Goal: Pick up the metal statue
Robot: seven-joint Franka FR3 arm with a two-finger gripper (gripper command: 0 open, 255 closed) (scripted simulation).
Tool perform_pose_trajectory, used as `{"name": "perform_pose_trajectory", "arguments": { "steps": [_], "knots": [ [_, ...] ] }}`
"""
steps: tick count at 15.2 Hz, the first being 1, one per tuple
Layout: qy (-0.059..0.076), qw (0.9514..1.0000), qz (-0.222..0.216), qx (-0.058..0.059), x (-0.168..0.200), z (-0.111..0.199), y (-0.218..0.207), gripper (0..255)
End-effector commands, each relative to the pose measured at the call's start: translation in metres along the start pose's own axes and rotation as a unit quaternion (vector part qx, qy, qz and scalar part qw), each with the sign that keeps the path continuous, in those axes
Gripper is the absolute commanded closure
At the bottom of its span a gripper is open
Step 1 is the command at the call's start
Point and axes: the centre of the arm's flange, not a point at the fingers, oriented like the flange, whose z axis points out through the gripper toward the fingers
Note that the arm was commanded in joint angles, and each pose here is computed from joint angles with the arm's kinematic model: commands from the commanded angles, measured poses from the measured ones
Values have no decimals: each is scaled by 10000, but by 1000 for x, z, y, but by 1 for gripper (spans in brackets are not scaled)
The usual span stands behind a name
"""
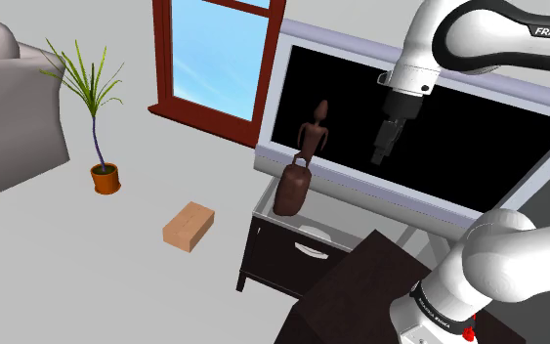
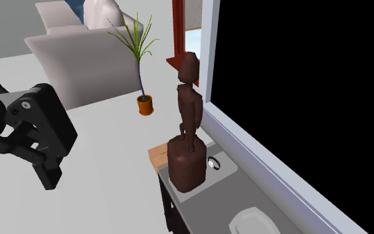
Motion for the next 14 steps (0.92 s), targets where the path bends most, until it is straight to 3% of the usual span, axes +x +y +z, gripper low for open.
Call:
{"name": "perform_pose_trajectory", "arguments": {
  "steps": [1, 14],
  "knots": [
    [0, 10000, 0, 0, 0, 0, 0, 0],
    [826, 9960, -148, 294, 96, 23, 128, 0]
  ]
}}
